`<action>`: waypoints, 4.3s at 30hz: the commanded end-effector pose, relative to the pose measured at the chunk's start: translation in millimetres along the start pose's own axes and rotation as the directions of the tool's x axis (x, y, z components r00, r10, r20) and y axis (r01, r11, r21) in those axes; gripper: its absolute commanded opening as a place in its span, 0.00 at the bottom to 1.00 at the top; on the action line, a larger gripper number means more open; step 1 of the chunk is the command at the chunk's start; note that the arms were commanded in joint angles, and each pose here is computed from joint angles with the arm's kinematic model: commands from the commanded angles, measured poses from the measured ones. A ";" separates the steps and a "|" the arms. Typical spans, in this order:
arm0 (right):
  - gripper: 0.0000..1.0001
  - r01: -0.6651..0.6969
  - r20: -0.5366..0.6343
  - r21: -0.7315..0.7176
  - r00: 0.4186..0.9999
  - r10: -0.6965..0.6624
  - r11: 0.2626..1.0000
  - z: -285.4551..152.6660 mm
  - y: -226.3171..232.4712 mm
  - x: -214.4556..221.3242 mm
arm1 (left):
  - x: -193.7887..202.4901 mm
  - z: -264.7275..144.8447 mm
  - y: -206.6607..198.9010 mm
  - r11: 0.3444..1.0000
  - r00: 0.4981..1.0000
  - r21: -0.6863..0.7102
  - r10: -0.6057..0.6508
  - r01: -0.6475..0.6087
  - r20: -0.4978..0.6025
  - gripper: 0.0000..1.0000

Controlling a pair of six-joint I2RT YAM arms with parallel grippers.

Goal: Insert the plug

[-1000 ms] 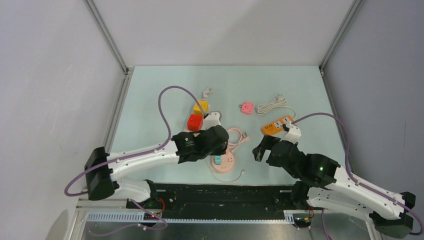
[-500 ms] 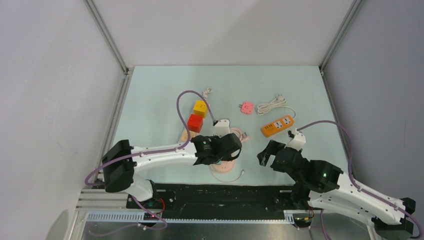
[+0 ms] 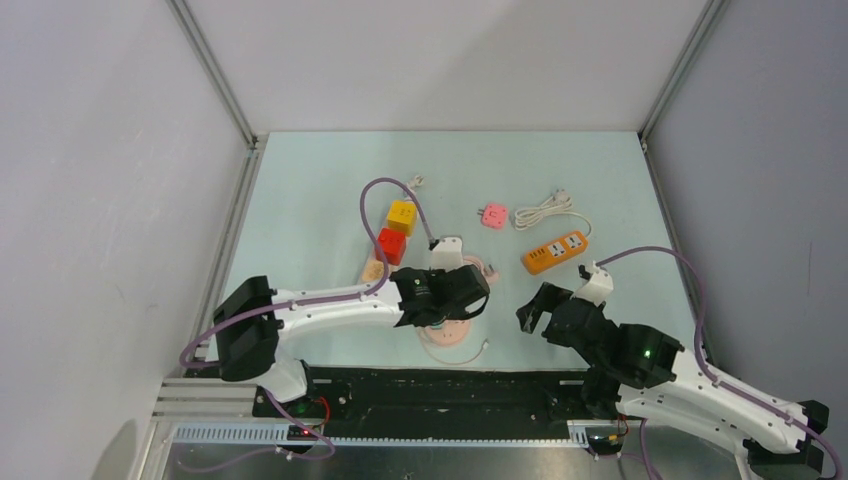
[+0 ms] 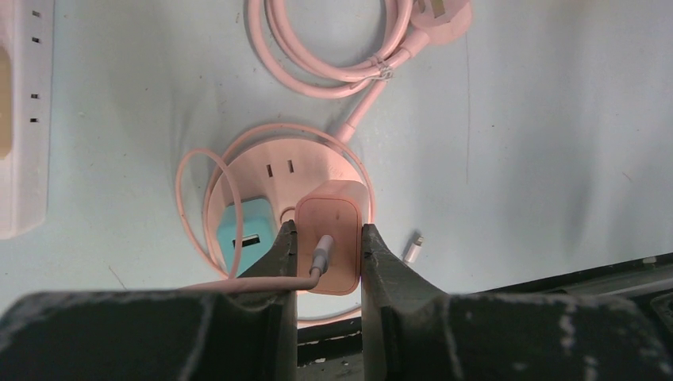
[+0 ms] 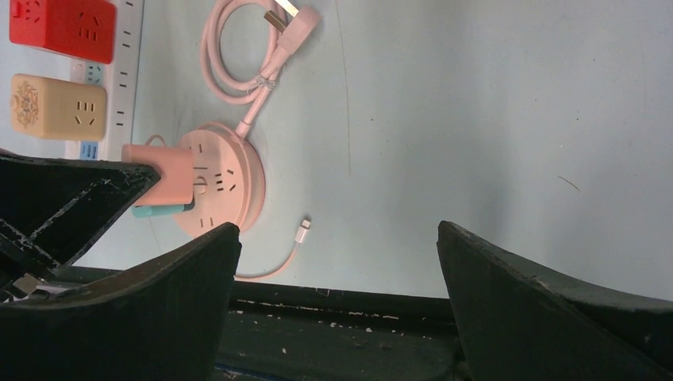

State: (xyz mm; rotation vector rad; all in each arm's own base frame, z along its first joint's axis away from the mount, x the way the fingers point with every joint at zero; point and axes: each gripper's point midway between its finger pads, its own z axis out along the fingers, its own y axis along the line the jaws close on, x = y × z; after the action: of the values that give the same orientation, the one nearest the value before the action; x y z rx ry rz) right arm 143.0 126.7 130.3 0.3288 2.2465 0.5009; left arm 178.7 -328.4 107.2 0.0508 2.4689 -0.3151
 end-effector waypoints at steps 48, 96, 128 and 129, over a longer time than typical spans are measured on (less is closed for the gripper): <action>0.97 -0.042 0.039 0.026 0.998 0.041 0.999 19.6 -7.6 -3.6 | 32.5 17.8 19.1 0.984 0.992 -0.174 0.005 -0.027 -0.125 0.00; 0.94 -0.140 0.117 -0.082 0.982 0.149 0.987 9.1 -6.7 -24.1 | 82.3 47.7 17.7 0.923 0.990 -0.368 0.077 -0.116 -0.118 0.00; 0.94 -0.108 0.136 -0.072 0.984 0.117 0.992 8.6 -4.9 -31.5 | 13.9 -0.7 -32.8 0.982 0.994 -0.178 0.079 -0.065 0.069 0.84; 0.94 -0.111 0.136 -0.076 0.983 0.120 0.991 8.1 -4.4 -31.8 | 4.7 -9.4 -37.2 0.986 0.993 -0.155 0.070 -0.055 0.090 0.85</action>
State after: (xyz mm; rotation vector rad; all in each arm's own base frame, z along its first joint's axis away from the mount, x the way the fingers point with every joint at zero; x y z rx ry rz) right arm 163.5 110.6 125.6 0.4425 2.1328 0.5611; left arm 150.8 -340.6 48.7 0.0893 2.4849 0.1102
